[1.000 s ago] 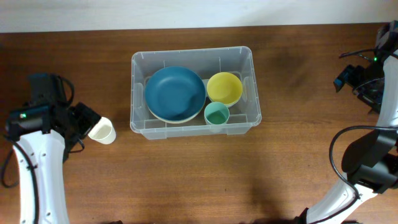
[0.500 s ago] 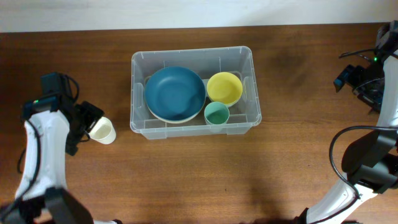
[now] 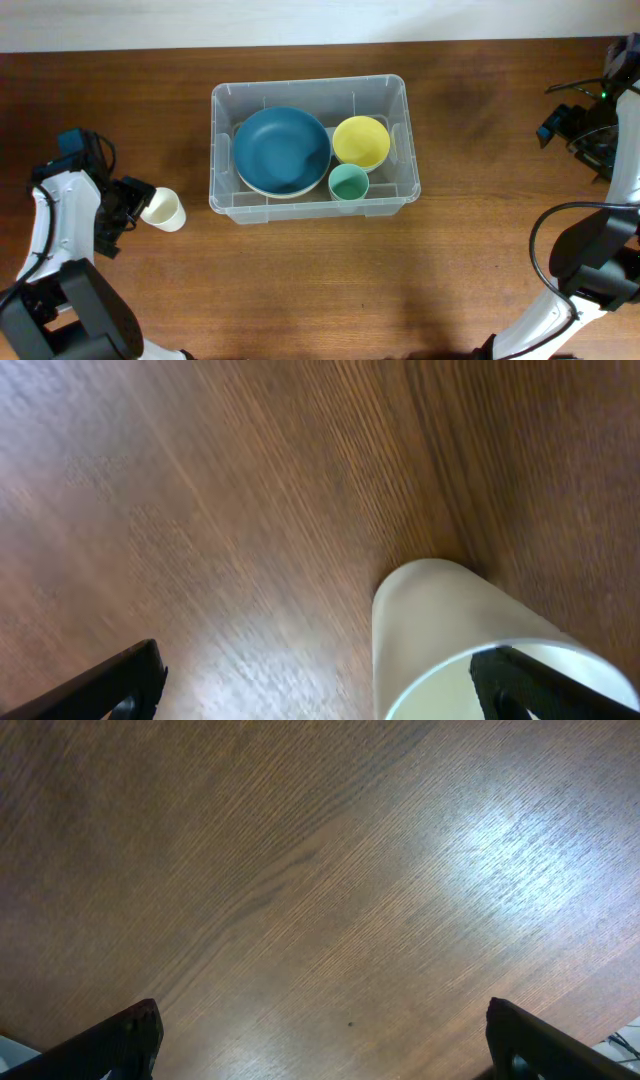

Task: Pack container
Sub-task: 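Move the left gripper to the white cup and grasp it, then lift the white cup and carry it over the bin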

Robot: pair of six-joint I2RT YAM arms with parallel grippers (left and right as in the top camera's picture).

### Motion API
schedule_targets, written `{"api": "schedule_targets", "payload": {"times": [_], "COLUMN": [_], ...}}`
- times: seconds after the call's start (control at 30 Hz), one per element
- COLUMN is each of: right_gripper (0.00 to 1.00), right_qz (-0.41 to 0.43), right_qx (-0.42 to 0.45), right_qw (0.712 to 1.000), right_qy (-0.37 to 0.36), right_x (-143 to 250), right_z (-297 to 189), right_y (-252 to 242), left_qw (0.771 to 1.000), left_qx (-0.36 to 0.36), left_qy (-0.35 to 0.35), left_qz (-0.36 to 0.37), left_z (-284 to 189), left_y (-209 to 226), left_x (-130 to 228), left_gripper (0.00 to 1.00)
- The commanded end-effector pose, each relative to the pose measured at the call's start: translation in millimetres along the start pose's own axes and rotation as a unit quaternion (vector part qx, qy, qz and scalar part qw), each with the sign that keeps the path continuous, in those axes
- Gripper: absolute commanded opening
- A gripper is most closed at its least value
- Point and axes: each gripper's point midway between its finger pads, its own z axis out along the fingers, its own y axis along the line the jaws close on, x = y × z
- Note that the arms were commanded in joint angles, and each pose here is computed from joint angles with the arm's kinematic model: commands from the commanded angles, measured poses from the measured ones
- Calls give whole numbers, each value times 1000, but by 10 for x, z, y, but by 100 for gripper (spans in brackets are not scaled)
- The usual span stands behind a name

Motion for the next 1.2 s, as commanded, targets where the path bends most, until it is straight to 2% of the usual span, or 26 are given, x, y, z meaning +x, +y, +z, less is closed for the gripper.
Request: {"api": "schedule_targets", "payload": {"times": [0.0,0.1,0.17,0.3,0.43,0.6,0.67,0.77,0.83,0.9,0.97,1.0,1.03,1.17], "right_gripper": [99,99,99,99,99,99,99,99,99,99,99,99,99,99], "right_qz": [5,5,5,5,5,5,5,5,5,5,5,5,5,5], "right_qx": [8,8,8,8,8,8,8,8,8,8,8,8,8,8], "right_qw": [1000,1000,1000,1000,1000,1000,1000,1000,1000,1000,1000,1000,1000,1000], "right_qy": [0,0,-1,0,-1,0,-1,-1,-1,0,-1,0,0,-1], "right_x": [-7,-7,-8,-7,-8,-7,-8,-8,-8,-7,-8,-7,-7,-8], "right_z": [17,17,17,17,17,17,17,17,17,17,17,17,17,17], "right_y": [-36,-36,-36,-36,-36,-36,-36,-36,-36,-36,-36,-36,-36,-36], "left_qw": [1000,1000,1000,999,999,999,995,980,954,924,901,868,847,793], "left_qx": [-13,-11,-12,4,24,33,87,182,264,315,337,358,370,377], "left_qy": [22,20,22,32,38,28,21,1,-20,-44,-68,-96,-109,-127], "left_qz": [-4,7,7,7,7,4,39,84,144,212,265,331,365,462], "left_z": [176,239,260,282,279,239,15,-595,-1271,-1814,-2158,-2481,-2638,-2894], "left_y": [51,51,65,9,-67,-108,-322,-682,-985,-1186,-1297,-1414,-1481,-1695], "left_x": [95,107,125,162,175,105,-37,-227,-211,-43,137,397,572,1350], "left_gripper": [99,98,89,43,1,1,1,1,1,1,1,1,1,1]}}
